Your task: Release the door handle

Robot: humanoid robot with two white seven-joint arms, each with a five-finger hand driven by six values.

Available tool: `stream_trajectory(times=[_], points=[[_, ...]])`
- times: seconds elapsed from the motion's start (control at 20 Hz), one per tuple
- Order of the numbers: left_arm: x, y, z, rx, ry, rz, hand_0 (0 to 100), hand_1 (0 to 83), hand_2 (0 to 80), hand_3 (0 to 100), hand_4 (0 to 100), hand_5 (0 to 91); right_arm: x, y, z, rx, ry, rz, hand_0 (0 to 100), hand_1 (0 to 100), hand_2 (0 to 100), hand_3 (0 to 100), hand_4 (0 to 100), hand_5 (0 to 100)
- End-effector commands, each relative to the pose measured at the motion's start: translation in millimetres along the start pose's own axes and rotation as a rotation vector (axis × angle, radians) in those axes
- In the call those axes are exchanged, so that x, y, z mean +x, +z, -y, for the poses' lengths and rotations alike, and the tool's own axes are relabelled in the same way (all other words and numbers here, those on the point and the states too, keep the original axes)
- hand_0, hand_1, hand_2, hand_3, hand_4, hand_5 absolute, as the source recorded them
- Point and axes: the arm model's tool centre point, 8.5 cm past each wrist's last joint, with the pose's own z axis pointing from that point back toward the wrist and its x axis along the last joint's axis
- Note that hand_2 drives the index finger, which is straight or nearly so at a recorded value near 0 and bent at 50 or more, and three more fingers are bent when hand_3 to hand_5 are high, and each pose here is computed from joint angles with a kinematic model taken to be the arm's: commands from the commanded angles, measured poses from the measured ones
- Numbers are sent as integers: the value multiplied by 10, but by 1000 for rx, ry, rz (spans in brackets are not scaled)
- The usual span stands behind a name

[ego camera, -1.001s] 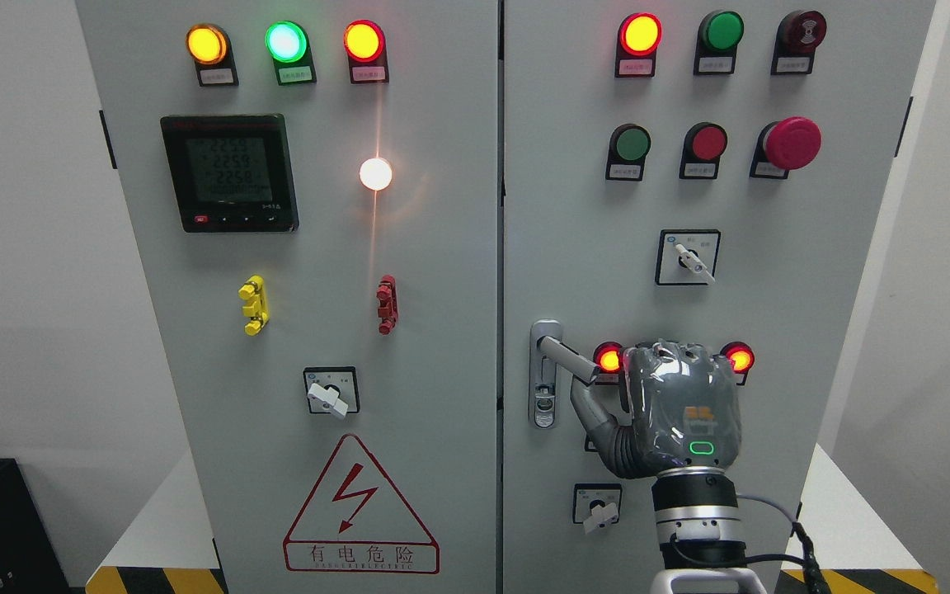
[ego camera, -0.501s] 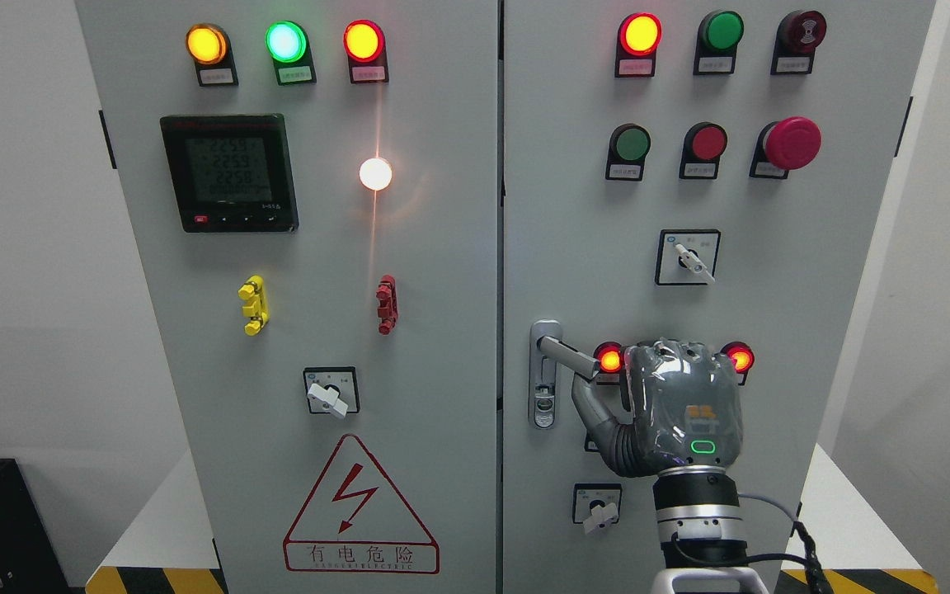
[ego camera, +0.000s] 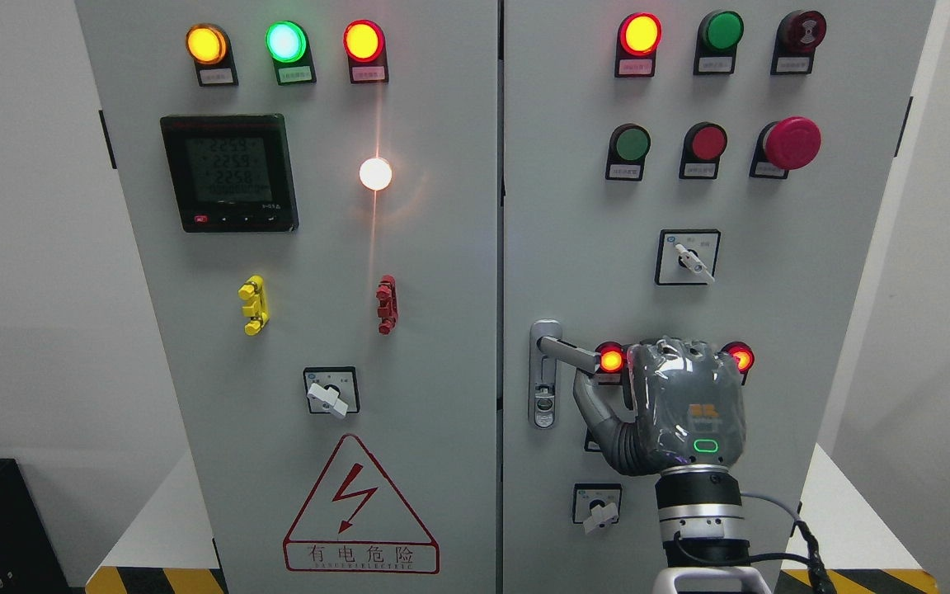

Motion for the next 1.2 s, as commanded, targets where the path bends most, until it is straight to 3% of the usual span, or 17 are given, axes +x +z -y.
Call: stream_trajectory(times=[0.0, 1.15], points=[[-128, 11, 0, 0, 3, -20, 120, 556, 0, 0, 0, 0, -5, -5, 21, -9, -1, -1, 533, 270, 977, 1000, 1000, 1000], [-128, 11, 0, 0, 3, -20, 120, 556, 0, 0, 0, 0, -6, -19, 34, -13, -2, -2, 534, 261, 974, 1000, 1000, 1000]])
